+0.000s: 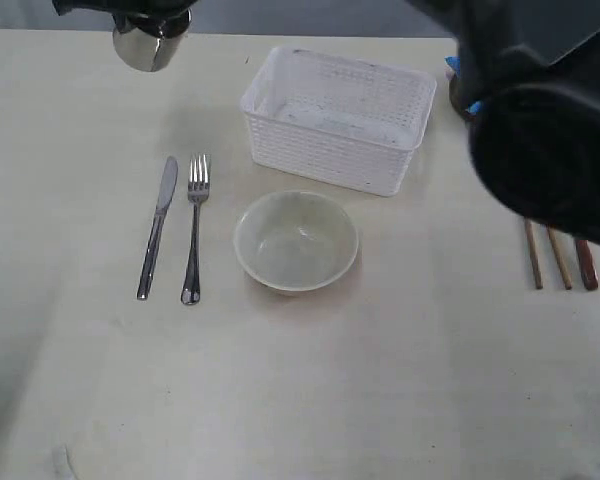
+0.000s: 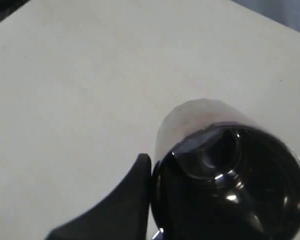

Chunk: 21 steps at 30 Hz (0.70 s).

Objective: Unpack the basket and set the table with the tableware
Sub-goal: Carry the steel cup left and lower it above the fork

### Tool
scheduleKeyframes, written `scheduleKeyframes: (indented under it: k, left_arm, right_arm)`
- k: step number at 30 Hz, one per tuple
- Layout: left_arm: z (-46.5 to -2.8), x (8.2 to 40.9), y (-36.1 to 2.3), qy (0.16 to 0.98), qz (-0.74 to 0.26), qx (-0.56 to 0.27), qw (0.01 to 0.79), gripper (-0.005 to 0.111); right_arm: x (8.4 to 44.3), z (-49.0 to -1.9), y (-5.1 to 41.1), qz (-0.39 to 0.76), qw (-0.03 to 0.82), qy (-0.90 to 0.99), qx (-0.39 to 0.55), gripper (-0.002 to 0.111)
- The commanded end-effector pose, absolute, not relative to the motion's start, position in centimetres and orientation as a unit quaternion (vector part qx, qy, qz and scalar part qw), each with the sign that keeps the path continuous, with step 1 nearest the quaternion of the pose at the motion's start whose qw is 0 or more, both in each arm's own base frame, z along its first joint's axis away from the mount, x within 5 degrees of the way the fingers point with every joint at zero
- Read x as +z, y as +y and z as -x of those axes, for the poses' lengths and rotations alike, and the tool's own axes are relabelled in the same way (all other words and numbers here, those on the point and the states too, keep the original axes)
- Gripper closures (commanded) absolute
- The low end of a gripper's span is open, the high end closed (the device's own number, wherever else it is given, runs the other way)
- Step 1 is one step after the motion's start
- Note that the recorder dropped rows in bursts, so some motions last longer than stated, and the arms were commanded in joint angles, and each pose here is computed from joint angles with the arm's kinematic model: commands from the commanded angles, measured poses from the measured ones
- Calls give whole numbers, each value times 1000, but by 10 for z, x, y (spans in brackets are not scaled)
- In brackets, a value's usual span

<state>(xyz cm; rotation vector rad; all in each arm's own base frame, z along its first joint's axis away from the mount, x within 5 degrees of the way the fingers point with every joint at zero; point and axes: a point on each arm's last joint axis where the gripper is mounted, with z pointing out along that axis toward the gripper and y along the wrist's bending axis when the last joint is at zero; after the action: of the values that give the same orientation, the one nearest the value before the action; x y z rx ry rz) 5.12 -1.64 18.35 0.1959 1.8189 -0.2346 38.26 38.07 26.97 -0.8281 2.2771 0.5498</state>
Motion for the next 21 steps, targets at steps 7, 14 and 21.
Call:
scheduleKeyframes:
  k: [7,14,21]
  left_arm:
    - [-51,183,-17,785,-86,-103,604,107]
    - [-51,183,-17,785,-86,-104,604,107]
    - [-51,183,-17,785,-86,-104,604,107]
  right_arm:
    - [196,-402,392,320,250,905,126,108]
    - [193,-405,393,321,263,902,120,108]
    - [183,-407,395,320,263,902,120,108]
